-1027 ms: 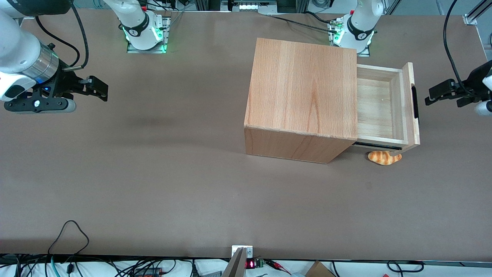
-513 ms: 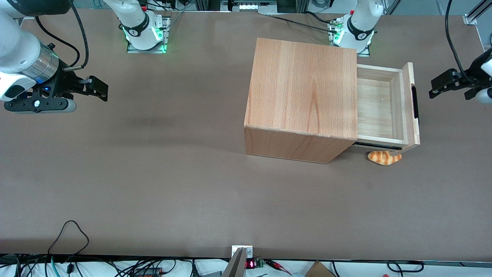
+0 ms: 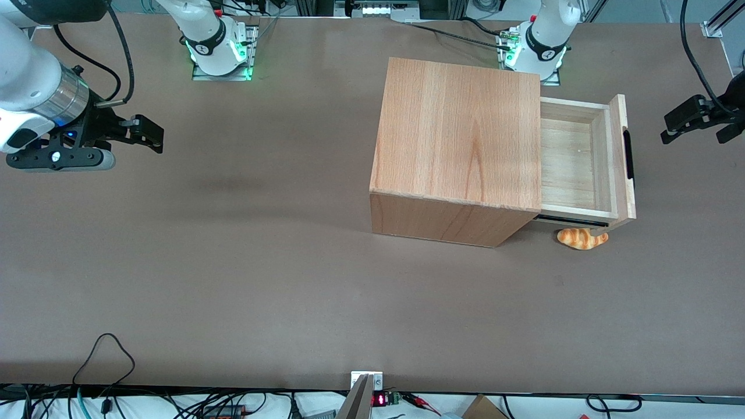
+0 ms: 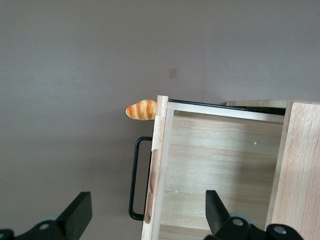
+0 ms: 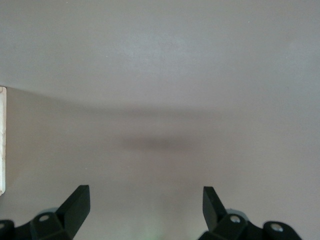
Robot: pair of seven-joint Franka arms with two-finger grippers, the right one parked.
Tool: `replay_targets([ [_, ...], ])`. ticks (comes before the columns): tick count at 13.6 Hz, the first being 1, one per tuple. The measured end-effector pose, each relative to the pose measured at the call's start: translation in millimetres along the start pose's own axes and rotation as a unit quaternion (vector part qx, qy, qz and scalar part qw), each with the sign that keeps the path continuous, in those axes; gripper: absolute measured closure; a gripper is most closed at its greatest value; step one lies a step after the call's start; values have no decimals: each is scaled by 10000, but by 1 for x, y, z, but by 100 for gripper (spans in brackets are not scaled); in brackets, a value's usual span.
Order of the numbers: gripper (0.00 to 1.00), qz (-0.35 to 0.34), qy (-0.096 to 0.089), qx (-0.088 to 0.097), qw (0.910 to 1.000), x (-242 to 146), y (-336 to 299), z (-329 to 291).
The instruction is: Open top drawer with left arm
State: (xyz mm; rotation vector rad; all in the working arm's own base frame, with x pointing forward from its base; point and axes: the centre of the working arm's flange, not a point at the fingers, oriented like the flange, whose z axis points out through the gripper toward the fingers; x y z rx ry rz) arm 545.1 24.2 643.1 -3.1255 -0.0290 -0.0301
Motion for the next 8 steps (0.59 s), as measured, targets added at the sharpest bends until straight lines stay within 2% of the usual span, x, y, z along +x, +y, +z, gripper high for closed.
replay_targets([
  [8, 0, -39, 40, 3, 10000, 0, -2, -11],
])
